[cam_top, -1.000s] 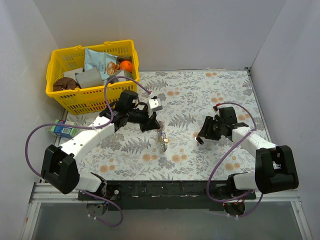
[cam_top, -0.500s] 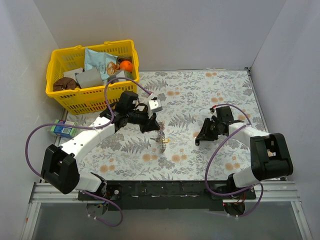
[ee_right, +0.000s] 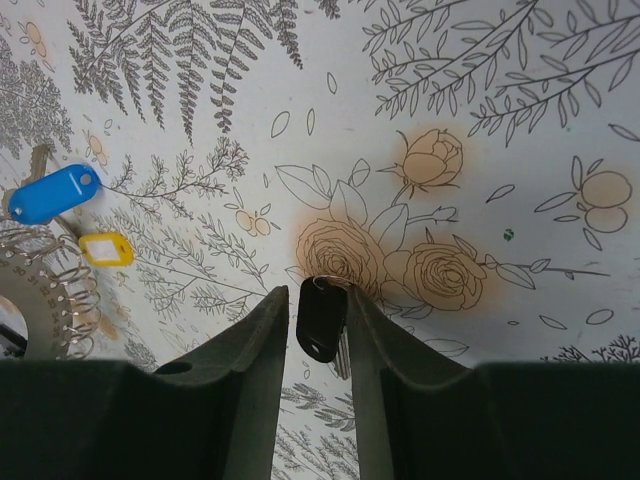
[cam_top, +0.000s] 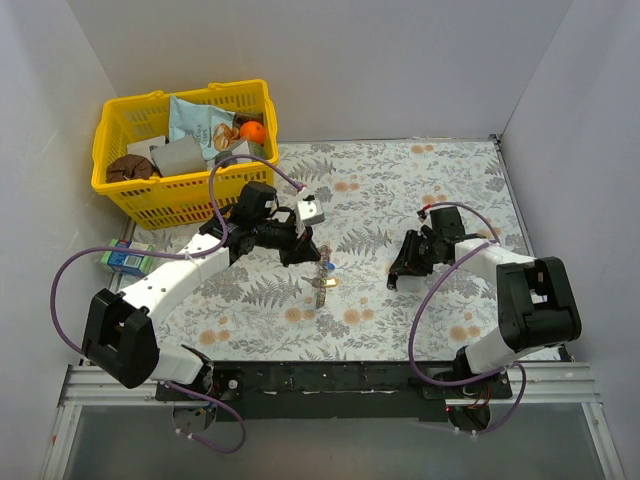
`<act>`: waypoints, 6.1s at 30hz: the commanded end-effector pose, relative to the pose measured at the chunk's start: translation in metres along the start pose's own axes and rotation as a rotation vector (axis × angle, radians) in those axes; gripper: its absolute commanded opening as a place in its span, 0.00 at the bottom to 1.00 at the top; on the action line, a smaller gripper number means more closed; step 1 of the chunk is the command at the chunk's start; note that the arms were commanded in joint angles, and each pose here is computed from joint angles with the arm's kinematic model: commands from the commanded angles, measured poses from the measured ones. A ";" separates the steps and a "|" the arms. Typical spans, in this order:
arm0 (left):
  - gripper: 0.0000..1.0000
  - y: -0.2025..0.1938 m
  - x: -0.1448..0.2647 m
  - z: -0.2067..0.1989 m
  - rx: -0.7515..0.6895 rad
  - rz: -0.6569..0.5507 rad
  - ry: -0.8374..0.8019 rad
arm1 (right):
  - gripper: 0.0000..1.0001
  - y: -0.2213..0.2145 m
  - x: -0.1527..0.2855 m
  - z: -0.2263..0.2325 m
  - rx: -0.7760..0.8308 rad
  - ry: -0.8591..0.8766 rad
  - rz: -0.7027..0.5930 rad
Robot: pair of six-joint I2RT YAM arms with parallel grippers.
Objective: Put the keys on the keyring
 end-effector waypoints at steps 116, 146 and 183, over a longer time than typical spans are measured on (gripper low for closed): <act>0.00 -0.002 0.010 -0.015 -0.060 -0.028 -0.021 | 0.01 -0.008 0.073 0.190 1.020 0.593 -0.142; 0.00 -0.001 0.009 -0.012 -0.082 -0.028 -0.017 | 0.01 0.009 0.123 0.193 0.947 0.908 -0.267; 0.00 0.002 0.013 -0.017 -0.101 -0.054 -0.021 | 0.01 0.007 0.077 0.240 0.974 0.912 -0.167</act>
Point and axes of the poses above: each gripper's point midway between its finger pads, its own x axis back along the fingers, its own z axis along the line the jaws close on, y = z × x, the point moved 3 cm from there along x, back along the fingers, and after that the axes turned 10 degrees about x, right-handed, at the moved point
